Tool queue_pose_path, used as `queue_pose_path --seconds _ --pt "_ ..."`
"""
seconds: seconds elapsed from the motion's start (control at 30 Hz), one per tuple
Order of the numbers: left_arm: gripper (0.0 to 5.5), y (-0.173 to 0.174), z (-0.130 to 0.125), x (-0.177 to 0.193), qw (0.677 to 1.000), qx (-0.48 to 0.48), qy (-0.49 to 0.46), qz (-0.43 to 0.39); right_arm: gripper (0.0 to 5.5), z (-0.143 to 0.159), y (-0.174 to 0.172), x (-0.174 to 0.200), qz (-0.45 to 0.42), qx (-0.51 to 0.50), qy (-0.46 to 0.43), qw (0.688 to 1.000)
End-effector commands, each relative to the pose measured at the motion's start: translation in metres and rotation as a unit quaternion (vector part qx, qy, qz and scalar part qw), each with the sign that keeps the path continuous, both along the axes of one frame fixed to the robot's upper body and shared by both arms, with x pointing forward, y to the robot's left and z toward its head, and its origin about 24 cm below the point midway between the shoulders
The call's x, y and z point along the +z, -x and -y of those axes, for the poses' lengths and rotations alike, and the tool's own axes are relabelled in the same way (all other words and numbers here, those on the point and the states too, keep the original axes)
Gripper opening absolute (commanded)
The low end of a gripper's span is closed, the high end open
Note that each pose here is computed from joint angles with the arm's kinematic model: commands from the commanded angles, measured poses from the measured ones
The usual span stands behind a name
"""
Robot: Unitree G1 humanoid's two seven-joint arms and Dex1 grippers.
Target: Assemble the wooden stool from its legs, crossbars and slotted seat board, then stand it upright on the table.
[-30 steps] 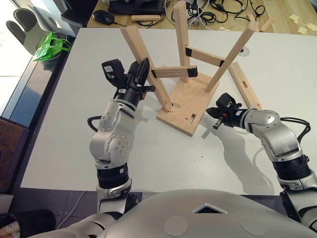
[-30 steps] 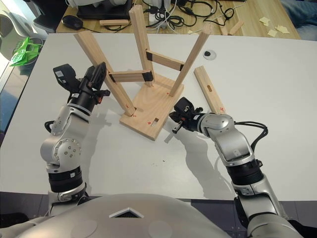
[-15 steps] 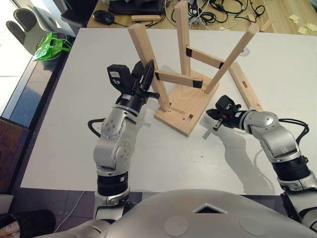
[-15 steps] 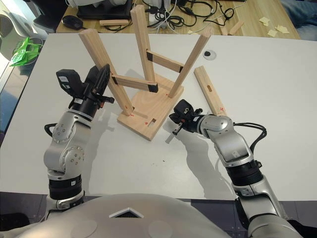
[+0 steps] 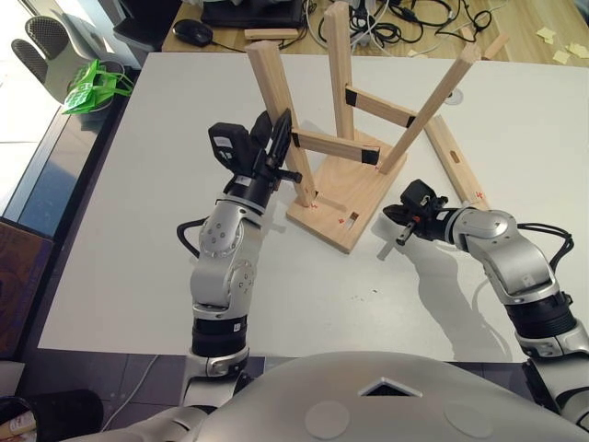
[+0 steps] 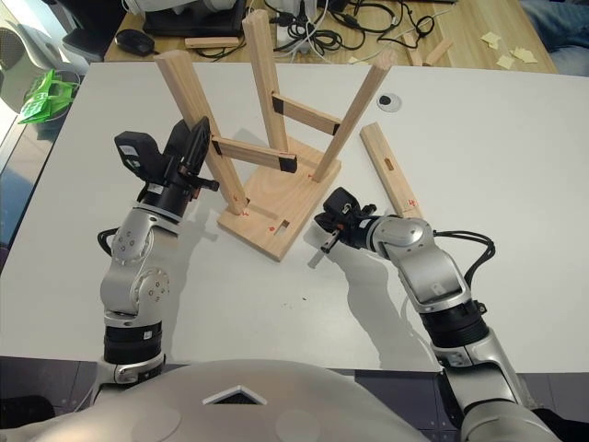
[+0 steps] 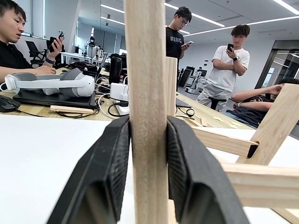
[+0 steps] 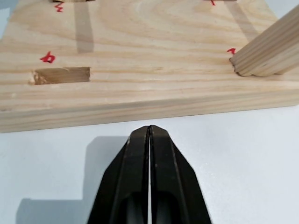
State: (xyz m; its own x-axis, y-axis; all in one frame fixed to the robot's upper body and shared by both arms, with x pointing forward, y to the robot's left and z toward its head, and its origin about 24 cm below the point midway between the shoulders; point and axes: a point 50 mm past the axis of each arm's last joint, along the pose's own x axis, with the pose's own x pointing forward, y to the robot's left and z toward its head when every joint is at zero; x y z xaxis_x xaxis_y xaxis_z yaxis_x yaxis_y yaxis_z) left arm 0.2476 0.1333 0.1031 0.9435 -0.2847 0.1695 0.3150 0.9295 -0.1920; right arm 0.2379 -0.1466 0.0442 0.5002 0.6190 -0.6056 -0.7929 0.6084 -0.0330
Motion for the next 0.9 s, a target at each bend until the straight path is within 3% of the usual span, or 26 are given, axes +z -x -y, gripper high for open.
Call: queue_pose_path --seconds 0.03,0.43,0.9 --pt "1.04 -0.005 -0.002 0.003 1.000 0.015 -0.003 0.007 0.00 -0.001 0.000 0.002 0.003 0.004 0.000 1.000" --pt "1.04 -0.006 0.001 0.005 1.000 0.012 0.025 0.012 0.00 -0.005 0.002 0.003 -0.003 0.004 -0.019 1.000" --pt "1.04 0.003 0.007 -0.013 0.996 -0.085 0.003 -0.014 0.00 -0.009 0.000 0.013 -0.001 0.003 -0.047 0.999"
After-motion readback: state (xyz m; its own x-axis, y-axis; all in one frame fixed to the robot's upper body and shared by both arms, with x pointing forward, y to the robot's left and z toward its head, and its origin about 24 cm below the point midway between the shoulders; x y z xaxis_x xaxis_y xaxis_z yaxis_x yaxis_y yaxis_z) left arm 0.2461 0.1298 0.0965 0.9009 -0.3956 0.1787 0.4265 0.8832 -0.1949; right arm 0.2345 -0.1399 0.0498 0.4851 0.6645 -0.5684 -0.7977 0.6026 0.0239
